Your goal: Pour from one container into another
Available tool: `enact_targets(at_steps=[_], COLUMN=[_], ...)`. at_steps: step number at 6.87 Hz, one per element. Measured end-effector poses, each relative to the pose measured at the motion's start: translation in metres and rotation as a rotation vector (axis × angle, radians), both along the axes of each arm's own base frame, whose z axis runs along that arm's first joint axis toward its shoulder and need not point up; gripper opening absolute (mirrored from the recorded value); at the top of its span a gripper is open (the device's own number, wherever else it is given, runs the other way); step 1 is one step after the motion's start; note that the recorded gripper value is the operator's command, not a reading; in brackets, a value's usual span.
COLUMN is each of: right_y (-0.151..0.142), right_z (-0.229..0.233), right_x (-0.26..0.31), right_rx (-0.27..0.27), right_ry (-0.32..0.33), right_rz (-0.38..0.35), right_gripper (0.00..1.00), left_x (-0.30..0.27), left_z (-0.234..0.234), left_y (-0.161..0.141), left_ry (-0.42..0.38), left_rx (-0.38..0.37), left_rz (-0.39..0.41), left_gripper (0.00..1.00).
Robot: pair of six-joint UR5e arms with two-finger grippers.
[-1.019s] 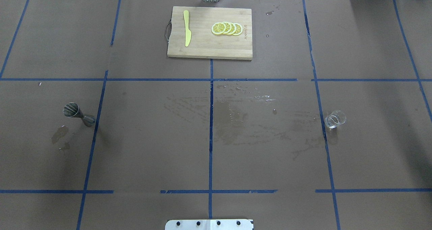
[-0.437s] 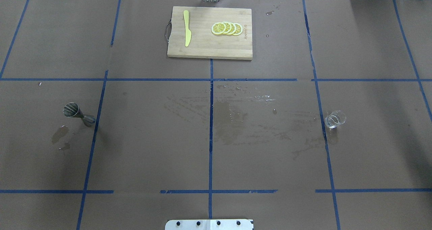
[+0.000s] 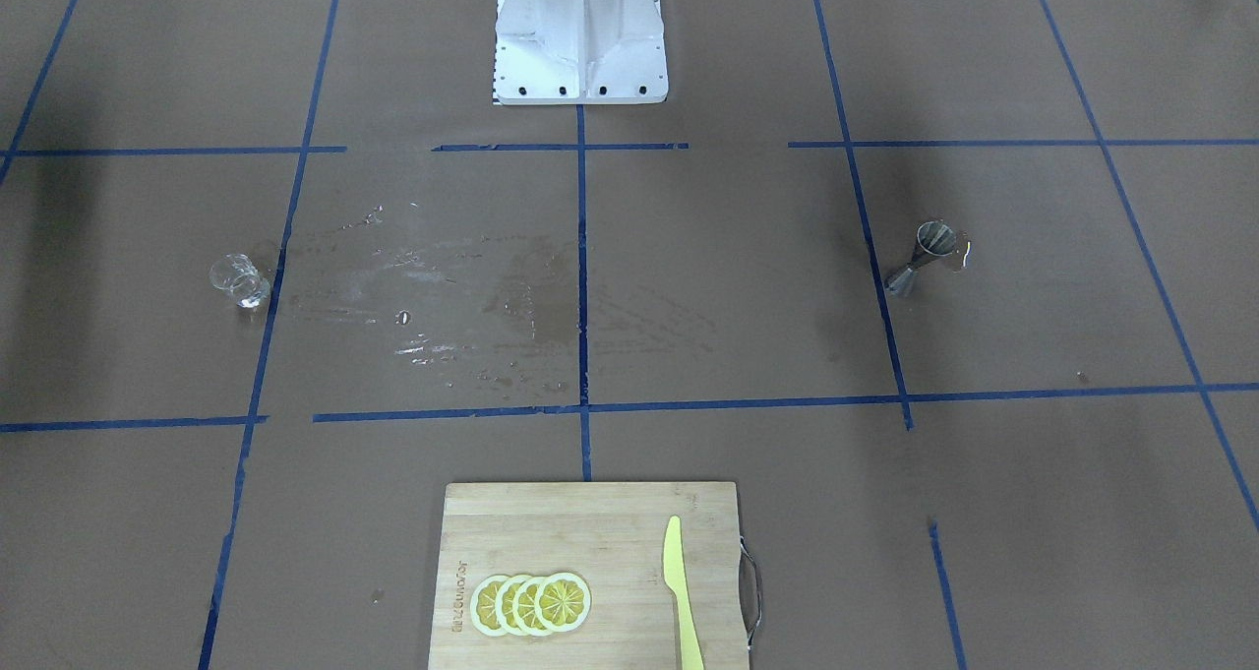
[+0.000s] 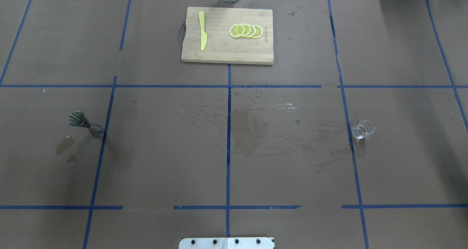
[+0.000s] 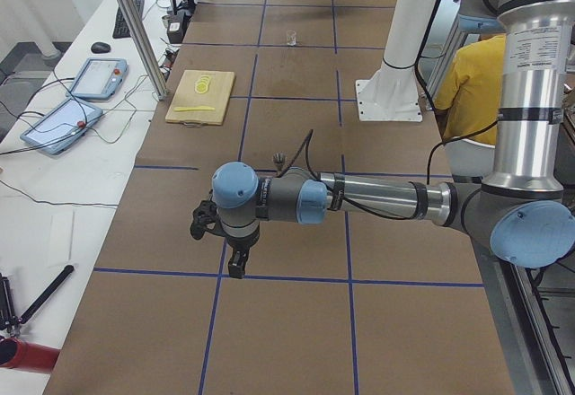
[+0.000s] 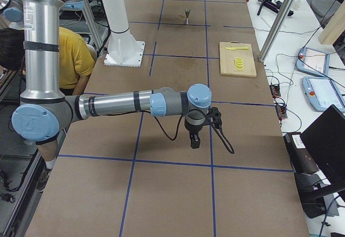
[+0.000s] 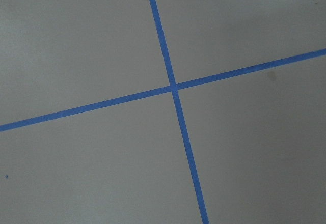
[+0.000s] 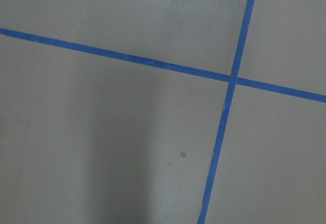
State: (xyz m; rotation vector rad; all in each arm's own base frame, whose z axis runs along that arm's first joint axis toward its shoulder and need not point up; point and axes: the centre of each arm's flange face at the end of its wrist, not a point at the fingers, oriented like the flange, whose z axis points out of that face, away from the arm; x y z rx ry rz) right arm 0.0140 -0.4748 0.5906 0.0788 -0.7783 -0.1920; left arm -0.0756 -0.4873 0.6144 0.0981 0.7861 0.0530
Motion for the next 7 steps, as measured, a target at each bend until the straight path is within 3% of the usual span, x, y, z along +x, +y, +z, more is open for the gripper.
enact_targets(at_steps=[2,7], right_y=[0.0,-0.005], right_z=[0.0,-0.012], right_x=[0.0,-0.001], right_rx=[-0.001,0.021], right_ry=[0.001,0.003], right_rz=[0.0,0.005], right_gripper=[1.0,1.0], left_x=[0.0,0.001], left_z=[0.0,-0.006], left_y=[0.0,-0.001], left_ry=[0.006,0.02], left_rx=[-0.058,0.052], left_rz=[-0.064,-0.079], left_gripper=[1.0,1.0])
